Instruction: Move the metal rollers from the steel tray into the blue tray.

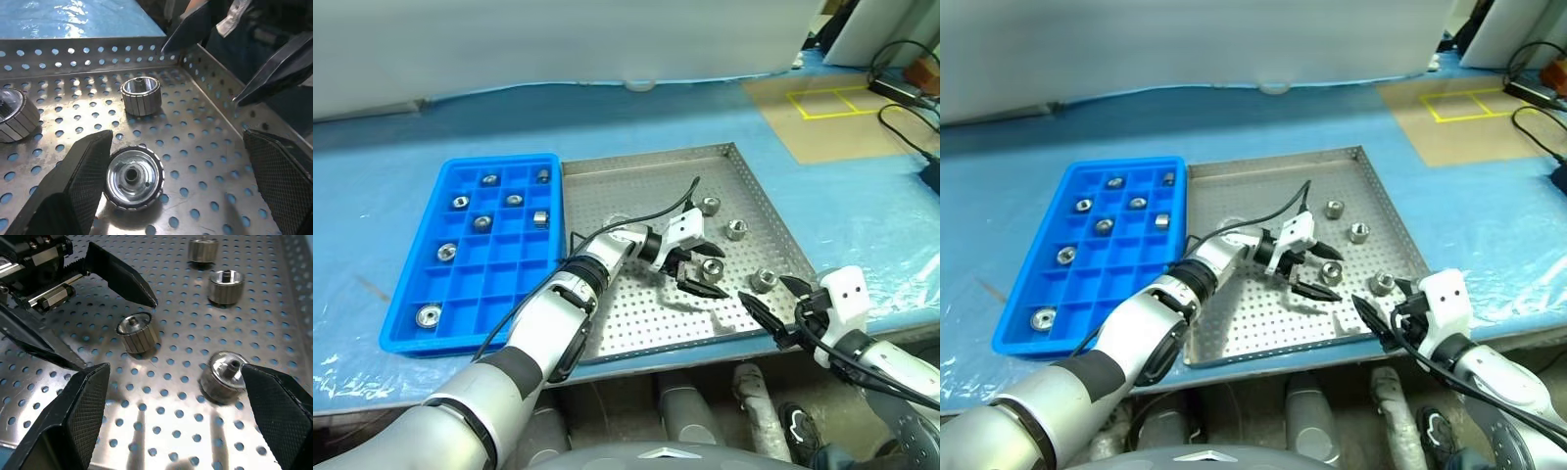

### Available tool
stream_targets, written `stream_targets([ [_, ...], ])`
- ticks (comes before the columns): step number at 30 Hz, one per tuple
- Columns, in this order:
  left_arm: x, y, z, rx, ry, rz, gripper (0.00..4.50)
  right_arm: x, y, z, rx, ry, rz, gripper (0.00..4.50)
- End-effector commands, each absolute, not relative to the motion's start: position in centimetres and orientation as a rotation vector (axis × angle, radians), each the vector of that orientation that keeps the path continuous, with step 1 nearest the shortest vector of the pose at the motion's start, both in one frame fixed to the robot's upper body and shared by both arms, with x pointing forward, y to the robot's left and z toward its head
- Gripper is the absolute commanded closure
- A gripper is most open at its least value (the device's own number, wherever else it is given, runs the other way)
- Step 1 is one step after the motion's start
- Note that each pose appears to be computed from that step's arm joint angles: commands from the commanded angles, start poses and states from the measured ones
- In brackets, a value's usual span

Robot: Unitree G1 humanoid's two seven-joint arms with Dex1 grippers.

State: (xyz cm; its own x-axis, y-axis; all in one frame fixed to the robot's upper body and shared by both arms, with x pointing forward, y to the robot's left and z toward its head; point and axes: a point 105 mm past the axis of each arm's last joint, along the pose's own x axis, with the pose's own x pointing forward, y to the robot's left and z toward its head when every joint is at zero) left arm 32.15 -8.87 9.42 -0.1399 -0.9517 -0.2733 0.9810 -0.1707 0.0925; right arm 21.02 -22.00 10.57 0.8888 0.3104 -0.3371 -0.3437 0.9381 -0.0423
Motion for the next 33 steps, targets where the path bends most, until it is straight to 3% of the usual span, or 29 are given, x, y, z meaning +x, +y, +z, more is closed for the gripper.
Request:
stream_targets([
  [1,31.0,-12.3,10.5,0.384,0.039,-1.721,0.03,20.2,-21.9,12.3,-0.131,0.264,0.311,0.0],
  [5,31.0,-12.6,9.8,0.425,0.057,-1.697,0.03,19.5,-22.0,12.3,-0.131,0.266,0.289,0.0],
  [13,31.8,-12.0,9.9,0.314,0.112,-1.65,2.58,20.3,-21.4,12.8,-0.144,0.248,0.347,0.0],
  [25,35.5,-9.4,13.9,0.036,0.042,-1.479,2.58,22.9,-18.8,14.1,-0.129,0.206,0.548,0.0],
  [33,37.3,-5.8,15.7,0.029,-0.039,-1.387,2.58,24.9,-16.4,14.4,-0.114,0.184,0.707,0.0],
])
